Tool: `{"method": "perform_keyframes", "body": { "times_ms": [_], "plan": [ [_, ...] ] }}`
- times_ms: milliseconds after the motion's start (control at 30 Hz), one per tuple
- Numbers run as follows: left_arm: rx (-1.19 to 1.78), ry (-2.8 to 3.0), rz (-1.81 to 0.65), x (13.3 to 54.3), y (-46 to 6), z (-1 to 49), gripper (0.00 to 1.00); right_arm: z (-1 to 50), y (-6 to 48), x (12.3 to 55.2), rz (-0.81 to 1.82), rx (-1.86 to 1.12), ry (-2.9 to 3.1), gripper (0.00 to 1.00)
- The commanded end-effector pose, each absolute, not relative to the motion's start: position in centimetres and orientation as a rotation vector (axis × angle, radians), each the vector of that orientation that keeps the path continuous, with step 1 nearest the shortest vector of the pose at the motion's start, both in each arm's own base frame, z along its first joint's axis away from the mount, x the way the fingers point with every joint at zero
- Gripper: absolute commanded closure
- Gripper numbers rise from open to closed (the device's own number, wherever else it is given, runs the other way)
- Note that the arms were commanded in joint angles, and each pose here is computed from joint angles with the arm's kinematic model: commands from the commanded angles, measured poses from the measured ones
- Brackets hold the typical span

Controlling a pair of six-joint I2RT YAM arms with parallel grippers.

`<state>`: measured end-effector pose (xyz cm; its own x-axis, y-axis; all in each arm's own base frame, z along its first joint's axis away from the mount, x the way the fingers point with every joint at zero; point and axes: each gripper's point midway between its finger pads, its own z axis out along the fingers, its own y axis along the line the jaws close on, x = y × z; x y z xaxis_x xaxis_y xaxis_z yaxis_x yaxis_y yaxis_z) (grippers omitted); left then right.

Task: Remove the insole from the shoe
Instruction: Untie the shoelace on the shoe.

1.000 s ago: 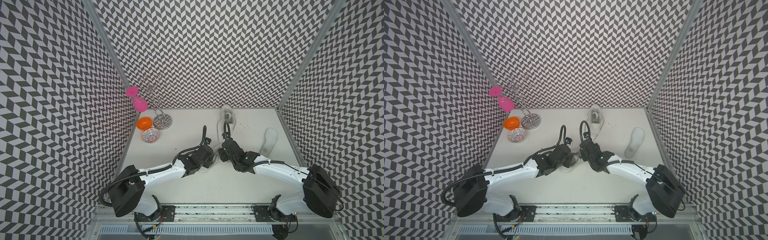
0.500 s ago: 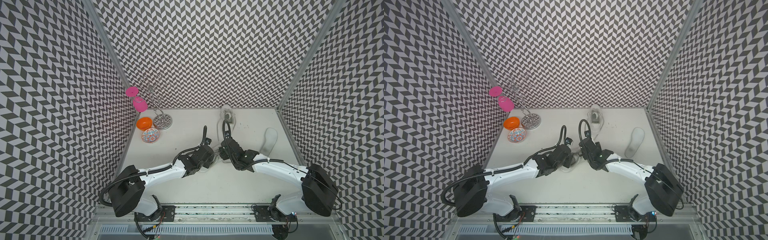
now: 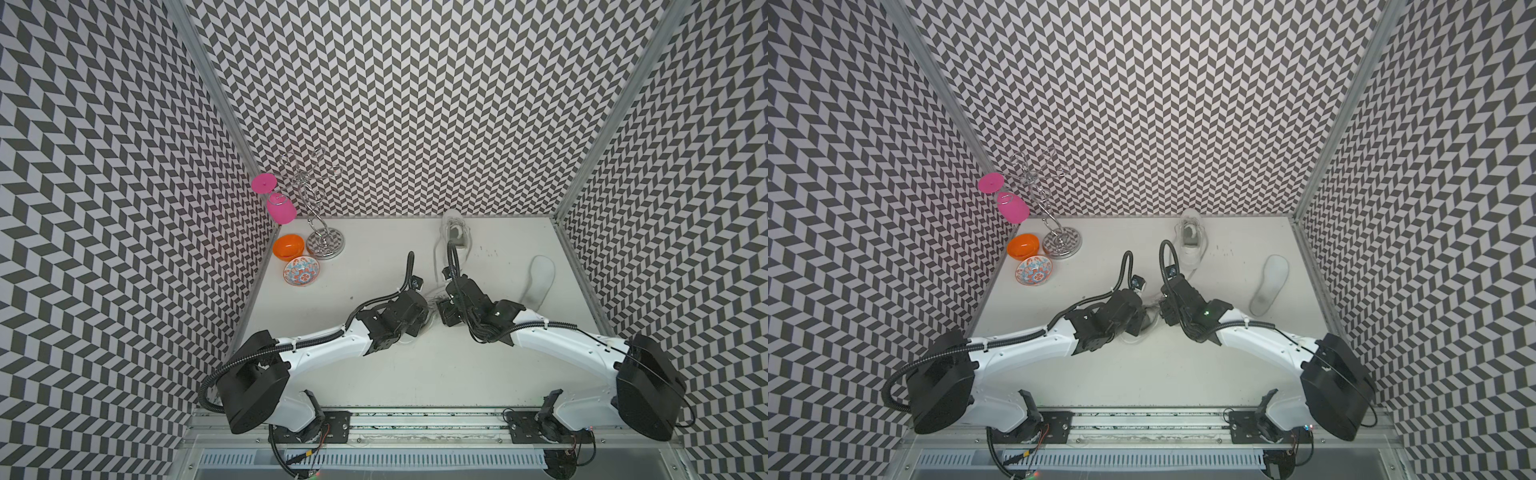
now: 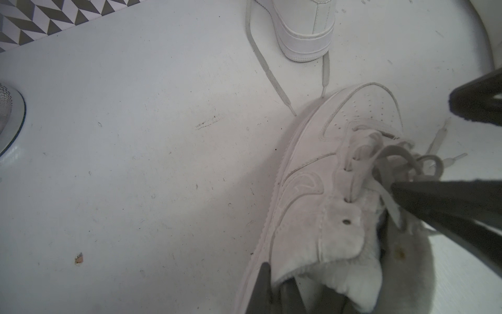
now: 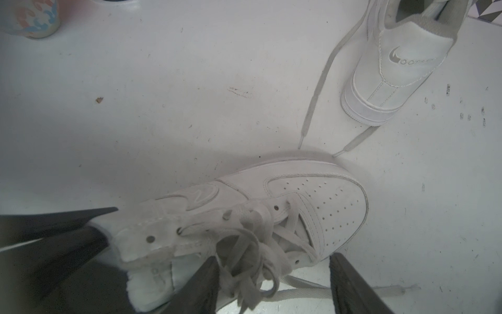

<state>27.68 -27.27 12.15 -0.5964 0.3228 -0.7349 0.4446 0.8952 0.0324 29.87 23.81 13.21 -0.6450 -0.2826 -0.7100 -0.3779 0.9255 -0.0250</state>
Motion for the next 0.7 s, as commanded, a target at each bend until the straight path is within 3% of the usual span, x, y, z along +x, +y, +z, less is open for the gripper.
{"method": "perform_keyframes", "body": {
  "times_ms": [0,300,400,667],
  "plan": [
    [0.458,2.122,-0.314,28.8,-29.0,17.0,1.0,13.4,23.5,30.9,0.107,-0.421,2.294,0.37],
    [0.476,2.092,-0.307,28.2,-29.3,17.6,1.0,12.1,23.0,32.2,0.015,-0.347,2.303,0.44],
    [0.481,2.11,-0.289,28.2,-29.3,17.0,1.0,13.2,22.5,32.3,0.01,-0.31,2.273,0.5],
    [0.483,2.114,-0.331,28.0,-29.7,16.8,1.0,16.4,20.1,33.0,-0.03,-0.144,2.155,0.51]
  ]
}}
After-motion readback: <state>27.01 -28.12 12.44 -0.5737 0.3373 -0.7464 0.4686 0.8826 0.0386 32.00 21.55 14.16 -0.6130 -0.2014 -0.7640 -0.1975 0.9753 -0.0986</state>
